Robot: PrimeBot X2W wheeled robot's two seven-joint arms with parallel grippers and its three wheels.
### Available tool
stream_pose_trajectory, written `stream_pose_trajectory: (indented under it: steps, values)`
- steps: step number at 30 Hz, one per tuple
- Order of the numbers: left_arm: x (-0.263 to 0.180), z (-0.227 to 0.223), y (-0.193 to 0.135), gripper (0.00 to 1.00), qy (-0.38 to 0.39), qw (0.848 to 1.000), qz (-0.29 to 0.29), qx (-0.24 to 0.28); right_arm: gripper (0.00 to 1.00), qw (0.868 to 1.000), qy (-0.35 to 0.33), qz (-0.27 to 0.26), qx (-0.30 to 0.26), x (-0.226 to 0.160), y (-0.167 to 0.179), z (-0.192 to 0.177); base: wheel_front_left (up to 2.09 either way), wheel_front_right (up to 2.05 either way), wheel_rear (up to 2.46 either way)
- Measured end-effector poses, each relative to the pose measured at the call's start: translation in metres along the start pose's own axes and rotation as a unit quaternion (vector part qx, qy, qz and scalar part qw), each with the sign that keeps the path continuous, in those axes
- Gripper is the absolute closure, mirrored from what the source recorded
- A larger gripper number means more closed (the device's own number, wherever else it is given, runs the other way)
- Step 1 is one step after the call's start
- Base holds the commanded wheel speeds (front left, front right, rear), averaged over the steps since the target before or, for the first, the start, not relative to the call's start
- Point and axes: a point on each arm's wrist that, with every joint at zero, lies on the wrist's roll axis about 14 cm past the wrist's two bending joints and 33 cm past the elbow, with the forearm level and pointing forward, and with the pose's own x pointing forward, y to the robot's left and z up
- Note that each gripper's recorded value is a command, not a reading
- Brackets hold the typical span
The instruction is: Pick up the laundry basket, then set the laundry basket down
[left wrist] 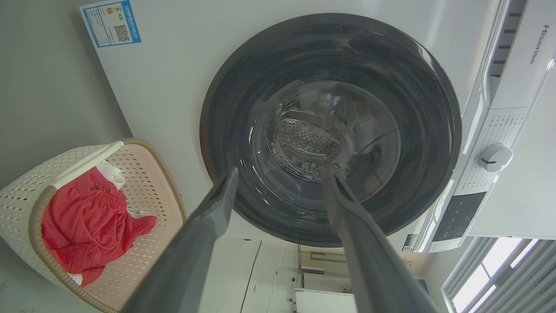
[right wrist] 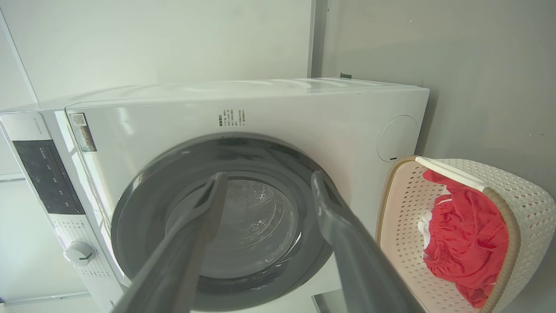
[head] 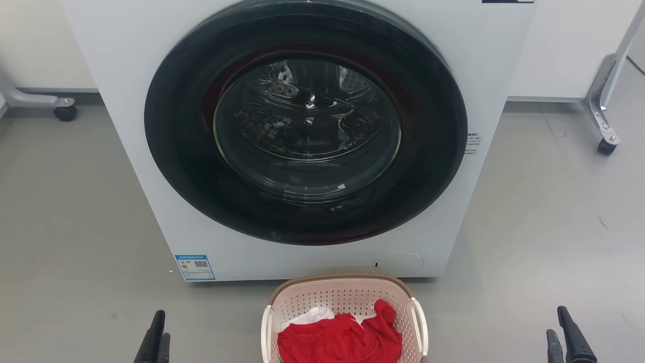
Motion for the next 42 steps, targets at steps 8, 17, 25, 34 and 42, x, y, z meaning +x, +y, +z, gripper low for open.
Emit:
stream_pose_trajectory:
  steps: [8, 17, 25, 34, 42]
  values:
    - [0.002, -0.003, -0.003, 0.0, -0.003, 1.0, -0.005, 0.003, 0.0, 1.0, -0.006, 0.005, -0.01, 0.0, 0.003, 0.001, 0.0, 0.0, 0.0]
    - [0.006, -0.009, -0.012, 0.0, 0.0, 0.999, -0.015, 0.047, 0.0, 0.998, -0.013, 0.008, -0.061, 0.001, 0.007, 0.003, 0.0, 0.0, 0.0]
    - [0.011, -0.011, -0.021, 0.0, 0.002, 0.989, -0.022, 0.144, 0.0, 0.986, -0.007, 0.011, -0.166, 0.003, 0.012, 0.003, 0.0, 0.0, 0.0]
    - [0.014, -0.02, -0.028, 0.0, 0.011, 0.969, -0.027, 0.247, 0.0, 0.96, 0.002, 0.011, -0.281, 0.004, 0.016, -0.001, 0.0, 0.0, 0.0]
    - [0.015, -0.029, -0.033, 0.0, 0.02, 0.942, -0.038, 0.332, 0.0, 0.929, 0.01, 0.012, -0.369, 0.004, 0.017, -0.006, 0.0, 0.0, 0.0]
